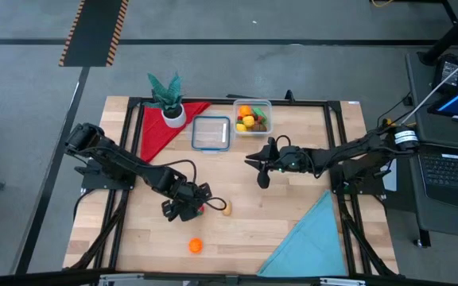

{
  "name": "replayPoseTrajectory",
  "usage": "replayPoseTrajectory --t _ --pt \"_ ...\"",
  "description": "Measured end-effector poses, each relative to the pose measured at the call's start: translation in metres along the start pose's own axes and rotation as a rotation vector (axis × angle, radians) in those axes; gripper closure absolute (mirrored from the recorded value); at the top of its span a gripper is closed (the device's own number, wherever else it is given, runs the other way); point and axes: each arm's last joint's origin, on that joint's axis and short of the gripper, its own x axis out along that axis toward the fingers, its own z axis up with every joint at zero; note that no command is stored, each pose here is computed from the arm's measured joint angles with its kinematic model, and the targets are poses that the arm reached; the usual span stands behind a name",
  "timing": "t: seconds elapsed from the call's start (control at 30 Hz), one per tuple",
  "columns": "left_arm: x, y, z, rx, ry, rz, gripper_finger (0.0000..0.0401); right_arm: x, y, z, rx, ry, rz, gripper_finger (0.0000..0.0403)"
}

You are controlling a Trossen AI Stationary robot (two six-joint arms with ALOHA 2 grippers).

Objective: Pick and placing Produce into tupperware
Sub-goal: Put the strawberry into the transparent bin

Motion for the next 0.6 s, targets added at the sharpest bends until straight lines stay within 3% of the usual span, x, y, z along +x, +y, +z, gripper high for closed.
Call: replayPoseTrajectory --t 0.47,0.6 --pt "0.000 0.005 0.004 0.175 -0.045 0.049 0.0148 0.014 0.002 -0.009 -0.025 -0.032 0.015 0.0322" --pt "0.000 0.008 0.002 0.169 -0.062 0.042 0.0148 0.014 0.002 -0.008 -0.053 -0.041 0.035 0.0322"
